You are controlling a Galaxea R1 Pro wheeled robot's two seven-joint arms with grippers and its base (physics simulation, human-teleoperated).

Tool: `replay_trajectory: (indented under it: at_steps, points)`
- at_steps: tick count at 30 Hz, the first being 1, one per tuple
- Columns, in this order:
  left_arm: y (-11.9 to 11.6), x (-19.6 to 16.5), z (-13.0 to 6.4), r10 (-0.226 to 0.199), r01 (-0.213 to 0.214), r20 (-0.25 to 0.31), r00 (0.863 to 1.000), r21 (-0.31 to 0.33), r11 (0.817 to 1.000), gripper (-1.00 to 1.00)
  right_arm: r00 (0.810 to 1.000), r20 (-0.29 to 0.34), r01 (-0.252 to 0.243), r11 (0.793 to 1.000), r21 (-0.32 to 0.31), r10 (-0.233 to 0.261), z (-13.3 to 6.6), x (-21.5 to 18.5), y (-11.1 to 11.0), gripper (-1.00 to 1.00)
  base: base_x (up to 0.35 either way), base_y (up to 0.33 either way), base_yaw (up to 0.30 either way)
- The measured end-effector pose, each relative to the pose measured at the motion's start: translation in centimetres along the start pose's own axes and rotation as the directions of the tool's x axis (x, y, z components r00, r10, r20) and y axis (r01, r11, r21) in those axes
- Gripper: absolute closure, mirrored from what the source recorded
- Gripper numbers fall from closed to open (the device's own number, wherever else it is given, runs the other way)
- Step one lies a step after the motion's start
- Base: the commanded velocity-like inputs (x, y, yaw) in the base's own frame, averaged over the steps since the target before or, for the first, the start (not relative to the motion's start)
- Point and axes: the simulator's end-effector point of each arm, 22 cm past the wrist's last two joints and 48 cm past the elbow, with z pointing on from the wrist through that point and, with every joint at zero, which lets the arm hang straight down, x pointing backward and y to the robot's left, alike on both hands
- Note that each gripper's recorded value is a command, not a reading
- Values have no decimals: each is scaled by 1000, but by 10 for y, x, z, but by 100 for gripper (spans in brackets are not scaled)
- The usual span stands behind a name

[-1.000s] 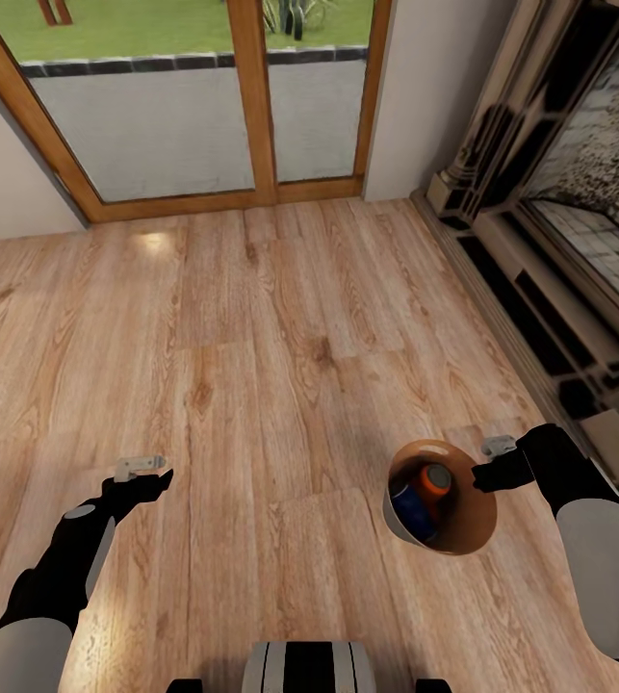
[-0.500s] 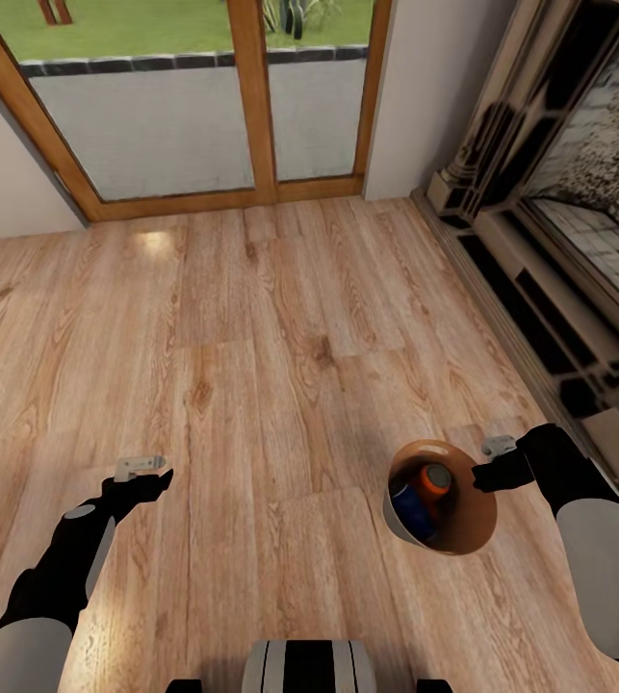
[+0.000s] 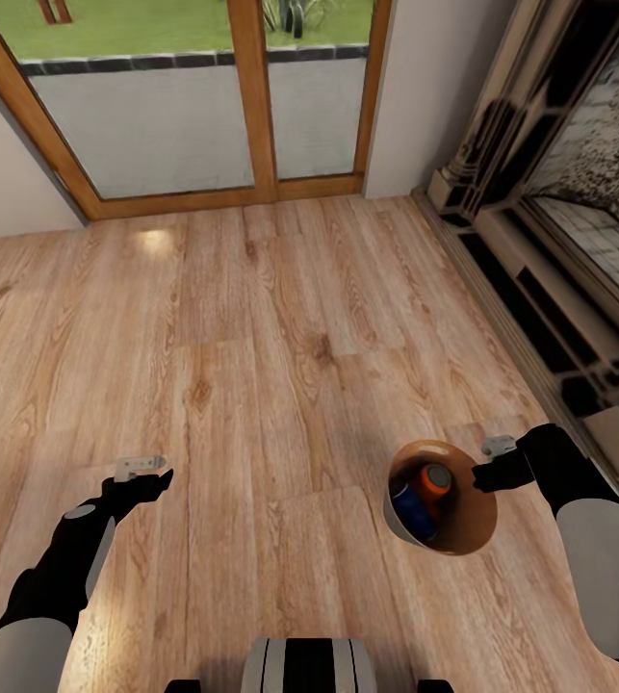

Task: Put the three can of soda from the living room inside the tash can in the kitchen.

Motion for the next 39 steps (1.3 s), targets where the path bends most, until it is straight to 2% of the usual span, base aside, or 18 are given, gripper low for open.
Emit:
replay_trajectory:
  at_steps: [18,25,39]
  points:
    - [0,3,3,-2,2,0,1000,1,1000,-100,1000,-6,0,1000,-1,0,7,5,0,100,0,0,0]
    - [0,14,14,4,-4,-1,1000,-1,1000,-100,1000,-7,1,1000,-1,-1,22,8,-2,100,0,0,0]
    - [-1,16,16,-1,1,0,1000,0,1000,-100,1000,-8,0,1000,-2,0,25,8,-1,100,0,0,0]
